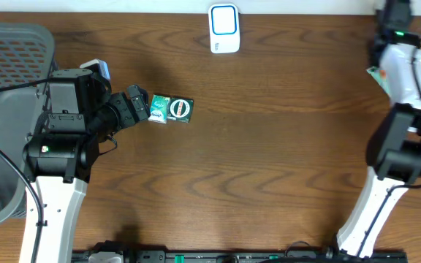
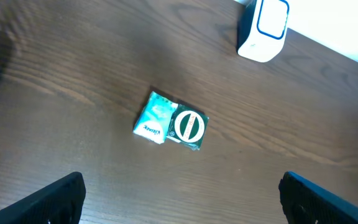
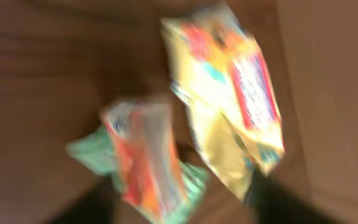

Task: Scan the item barcode
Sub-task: 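Move the right gripper left toward the teal tissue pack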

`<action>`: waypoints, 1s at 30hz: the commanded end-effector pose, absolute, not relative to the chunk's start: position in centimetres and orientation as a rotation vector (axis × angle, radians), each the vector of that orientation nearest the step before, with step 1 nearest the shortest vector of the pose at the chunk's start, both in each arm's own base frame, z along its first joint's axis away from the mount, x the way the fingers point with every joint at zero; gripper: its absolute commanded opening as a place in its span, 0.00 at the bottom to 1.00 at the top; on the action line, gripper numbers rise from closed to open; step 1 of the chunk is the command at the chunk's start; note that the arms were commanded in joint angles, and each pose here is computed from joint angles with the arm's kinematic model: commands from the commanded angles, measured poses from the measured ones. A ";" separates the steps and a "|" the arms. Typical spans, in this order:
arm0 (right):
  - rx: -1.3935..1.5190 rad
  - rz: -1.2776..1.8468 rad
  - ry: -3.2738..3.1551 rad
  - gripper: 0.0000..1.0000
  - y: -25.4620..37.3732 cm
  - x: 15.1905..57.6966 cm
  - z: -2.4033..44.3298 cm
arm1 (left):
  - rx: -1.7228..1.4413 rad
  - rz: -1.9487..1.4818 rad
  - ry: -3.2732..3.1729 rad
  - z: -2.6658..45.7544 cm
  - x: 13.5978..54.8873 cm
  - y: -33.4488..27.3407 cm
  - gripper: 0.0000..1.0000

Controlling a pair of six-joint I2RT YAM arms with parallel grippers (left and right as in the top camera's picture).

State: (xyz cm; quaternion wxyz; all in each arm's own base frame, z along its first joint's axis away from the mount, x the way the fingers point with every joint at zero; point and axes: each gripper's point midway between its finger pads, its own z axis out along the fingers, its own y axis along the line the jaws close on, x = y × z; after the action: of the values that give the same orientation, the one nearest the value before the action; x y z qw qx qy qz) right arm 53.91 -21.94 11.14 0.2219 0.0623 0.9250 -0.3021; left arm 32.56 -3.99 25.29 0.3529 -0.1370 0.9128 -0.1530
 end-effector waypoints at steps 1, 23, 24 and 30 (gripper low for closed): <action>0.330 -0.633 2.554 0.99 -22.1 53.3 10.9 | -0.337 -0.381 2.346 25.9 32.7 -3.8 0.98; -0.189 1.351 2.338 0.99 10.8 52.8 16.4 | -0.337 -0.381 2.346 25.9 32.7 -3.8 0.98; -0.215 1.357 2.353 0.99 12.2 52.4 16.2 | -0.337 -0.381 2.346 25.9 32.7 -3.8 0.98; -0.421 1.262 2.473 0.72 21.6 49.8 14.3 | -0.337 -0.381 2.346 25.9 32.7 -3.8 0.98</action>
State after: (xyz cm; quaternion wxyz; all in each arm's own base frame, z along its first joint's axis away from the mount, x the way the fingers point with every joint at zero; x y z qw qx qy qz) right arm 51.32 17.49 14.20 0.1776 -0.1152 0.8606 0.4633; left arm 32.56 -3.99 25.29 0.3529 -0.1370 0.9128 -0.1530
